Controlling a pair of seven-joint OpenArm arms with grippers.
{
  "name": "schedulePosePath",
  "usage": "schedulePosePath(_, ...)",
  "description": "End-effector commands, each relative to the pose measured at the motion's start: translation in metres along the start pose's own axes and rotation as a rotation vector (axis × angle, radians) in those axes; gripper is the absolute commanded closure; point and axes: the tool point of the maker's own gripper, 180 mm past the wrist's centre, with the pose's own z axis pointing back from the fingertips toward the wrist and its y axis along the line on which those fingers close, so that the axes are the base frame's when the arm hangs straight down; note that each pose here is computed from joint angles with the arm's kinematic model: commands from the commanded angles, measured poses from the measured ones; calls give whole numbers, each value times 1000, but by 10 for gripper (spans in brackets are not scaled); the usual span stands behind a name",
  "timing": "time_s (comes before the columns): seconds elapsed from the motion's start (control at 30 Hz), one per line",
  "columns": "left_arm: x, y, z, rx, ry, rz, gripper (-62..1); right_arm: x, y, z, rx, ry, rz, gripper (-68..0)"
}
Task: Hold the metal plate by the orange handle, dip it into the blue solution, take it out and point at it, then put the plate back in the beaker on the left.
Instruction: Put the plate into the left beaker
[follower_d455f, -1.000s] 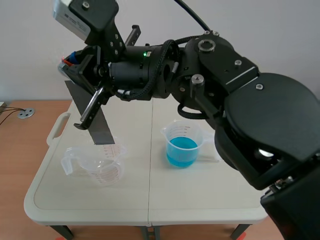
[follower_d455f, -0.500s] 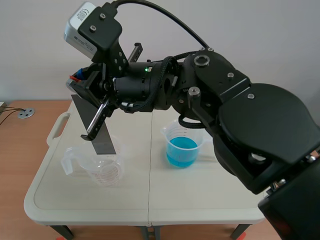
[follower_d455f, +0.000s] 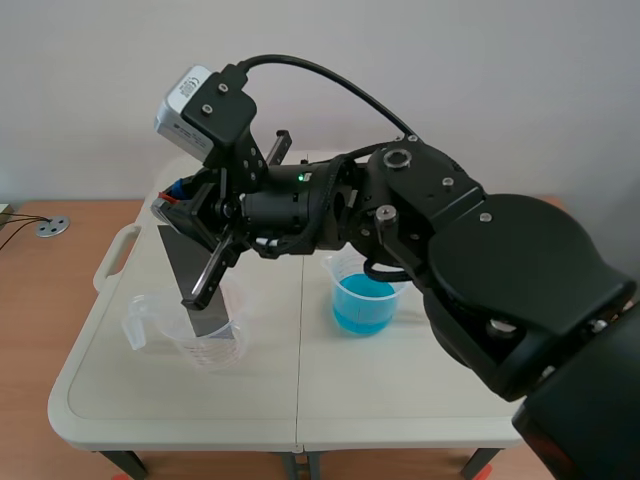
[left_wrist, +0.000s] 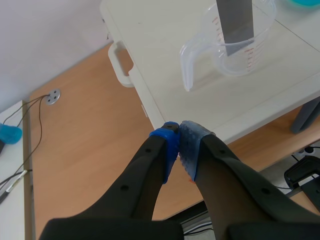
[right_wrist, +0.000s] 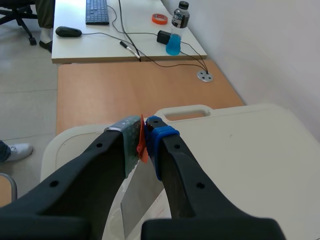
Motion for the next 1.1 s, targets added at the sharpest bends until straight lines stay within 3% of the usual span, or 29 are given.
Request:
schedulePosePath(0.0,5,3,2,9,-17,1,-18,12,3,-5,16,-39,17,-11)
schedulePosePath(0.67,5,3,2,9,-18,1,-18,-11,11,-8,38,5,-23,-11)
schedulePosePath(1.0,5,3,2,9,-18,1,-18,-16,11,-8,40,29,1,-11)
schedulePosePath(1.07,5,3,2,9,-18,1,-18,-16,11,-8,40,29,1,-39)
